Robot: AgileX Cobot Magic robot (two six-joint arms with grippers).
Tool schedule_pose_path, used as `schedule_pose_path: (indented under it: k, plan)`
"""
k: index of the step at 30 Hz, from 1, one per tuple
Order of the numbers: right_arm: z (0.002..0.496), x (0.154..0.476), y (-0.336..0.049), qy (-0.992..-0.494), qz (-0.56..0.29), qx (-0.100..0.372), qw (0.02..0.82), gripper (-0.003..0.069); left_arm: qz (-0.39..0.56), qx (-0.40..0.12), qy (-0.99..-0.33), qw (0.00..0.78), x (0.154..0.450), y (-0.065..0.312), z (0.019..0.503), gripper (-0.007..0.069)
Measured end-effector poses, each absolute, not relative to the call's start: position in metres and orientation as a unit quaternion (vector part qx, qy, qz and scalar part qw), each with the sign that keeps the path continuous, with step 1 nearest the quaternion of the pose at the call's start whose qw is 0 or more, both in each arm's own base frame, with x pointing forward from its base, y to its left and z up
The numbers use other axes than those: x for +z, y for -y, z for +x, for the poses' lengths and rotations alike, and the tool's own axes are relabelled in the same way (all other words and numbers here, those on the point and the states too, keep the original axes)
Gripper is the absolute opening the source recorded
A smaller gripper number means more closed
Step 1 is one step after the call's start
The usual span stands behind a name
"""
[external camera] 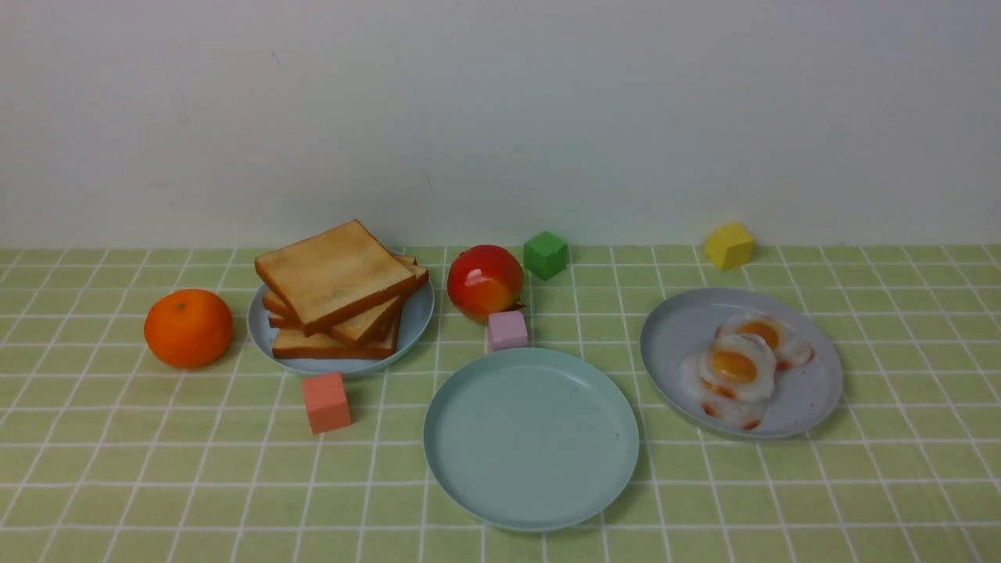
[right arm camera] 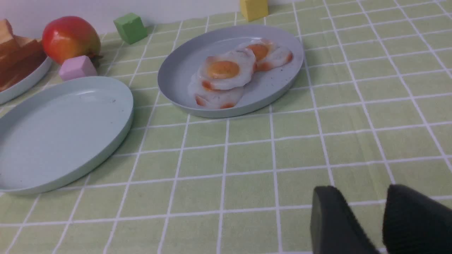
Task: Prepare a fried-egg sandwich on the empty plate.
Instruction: Use the left arm to grab a slice of bread
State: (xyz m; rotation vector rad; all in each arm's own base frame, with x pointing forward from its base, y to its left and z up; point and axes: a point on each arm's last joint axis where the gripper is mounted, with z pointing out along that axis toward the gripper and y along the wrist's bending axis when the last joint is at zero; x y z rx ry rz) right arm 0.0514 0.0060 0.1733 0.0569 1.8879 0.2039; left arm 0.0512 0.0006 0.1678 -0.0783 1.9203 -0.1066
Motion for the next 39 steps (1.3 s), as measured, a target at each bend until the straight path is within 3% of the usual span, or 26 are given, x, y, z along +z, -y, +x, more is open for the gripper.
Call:
schedule_pose_path:
  k: [39]
  plan:
    - [0.0527,0.1748,-0.0062,-0.798,0.024,0.09,0.596,0.0241,-0.022,-0.035,-0.807,0.589,0.1703,-0.001,0.0526,0.0238]
